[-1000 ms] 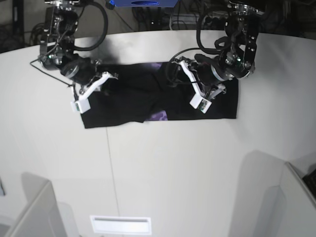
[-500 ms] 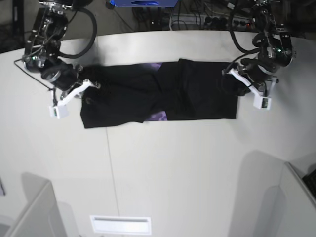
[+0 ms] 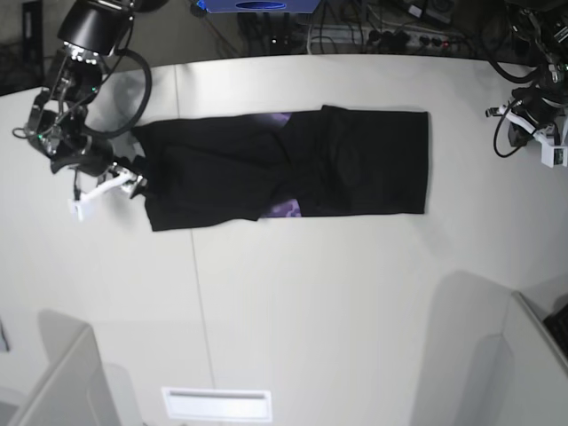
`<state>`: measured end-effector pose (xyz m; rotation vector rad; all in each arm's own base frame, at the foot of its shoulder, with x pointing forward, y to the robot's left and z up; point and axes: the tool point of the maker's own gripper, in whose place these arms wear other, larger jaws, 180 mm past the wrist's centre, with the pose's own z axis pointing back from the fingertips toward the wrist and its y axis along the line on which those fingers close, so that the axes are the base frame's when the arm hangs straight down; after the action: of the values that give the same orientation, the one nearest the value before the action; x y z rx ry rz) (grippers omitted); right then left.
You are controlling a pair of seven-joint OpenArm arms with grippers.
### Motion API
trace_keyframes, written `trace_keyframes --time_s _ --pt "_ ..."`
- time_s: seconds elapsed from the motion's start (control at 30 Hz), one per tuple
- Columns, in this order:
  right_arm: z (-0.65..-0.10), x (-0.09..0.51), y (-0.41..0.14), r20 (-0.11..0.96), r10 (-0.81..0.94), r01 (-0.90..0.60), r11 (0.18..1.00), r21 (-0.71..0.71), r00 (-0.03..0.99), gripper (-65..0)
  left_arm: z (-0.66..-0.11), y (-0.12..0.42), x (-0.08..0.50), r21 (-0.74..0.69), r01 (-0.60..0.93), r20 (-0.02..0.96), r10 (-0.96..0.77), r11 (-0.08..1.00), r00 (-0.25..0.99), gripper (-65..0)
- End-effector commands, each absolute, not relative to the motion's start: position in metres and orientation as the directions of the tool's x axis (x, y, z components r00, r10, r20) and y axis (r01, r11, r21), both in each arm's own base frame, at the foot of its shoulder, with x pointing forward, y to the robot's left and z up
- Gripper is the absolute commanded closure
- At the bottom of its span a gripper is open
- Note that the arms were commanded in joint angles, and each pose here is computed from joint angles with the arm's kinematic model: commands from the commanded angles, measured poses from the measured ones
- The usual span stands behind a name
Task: Fold the T-shirt properly
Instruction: 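Release the strip with the left gripper and raise it away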
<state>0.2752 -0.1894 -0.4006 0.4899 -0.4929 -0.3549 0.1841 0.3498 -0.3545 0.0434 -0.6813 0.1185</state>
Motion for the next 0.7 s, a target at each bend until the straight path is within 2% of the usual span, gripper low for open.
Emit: trace_keyframes --time_s 0.0,0.27,0.4,0.67 --pt "-0.389 0.288 -0.198 0.411 -0.441 0.188 0.829 0.527 0.798 -44.7 -0.346 0.355 0.19 0.012 -0.111 0.652 0.076 0.994 0.754 0.0" --pt "-0.416 0.28 -0.207 0.353 -0.46 0.234 0.818 0.526 0.815 -45.0 -0.358 0.348 0.2 0.0 -0.094 0.689 0.068 0.996 0.721 0.0" --pt "-0.421 0.273 -0.2 0.378 -0.372 0.139 0.844 0.518 0.848 -44.6 -0.373 0.345 0.196 0.025 -0.077 0.651 0.042 0.997 0.757 0.0" --pt "-0.437 0.254 -0.161 0.33 -0.257 0.051 0.851 0.523 0.908 -44.6 -0.379 0.333 0.2 0.015 -0.043 0.641 0.023 0.999 0.767 0.0"
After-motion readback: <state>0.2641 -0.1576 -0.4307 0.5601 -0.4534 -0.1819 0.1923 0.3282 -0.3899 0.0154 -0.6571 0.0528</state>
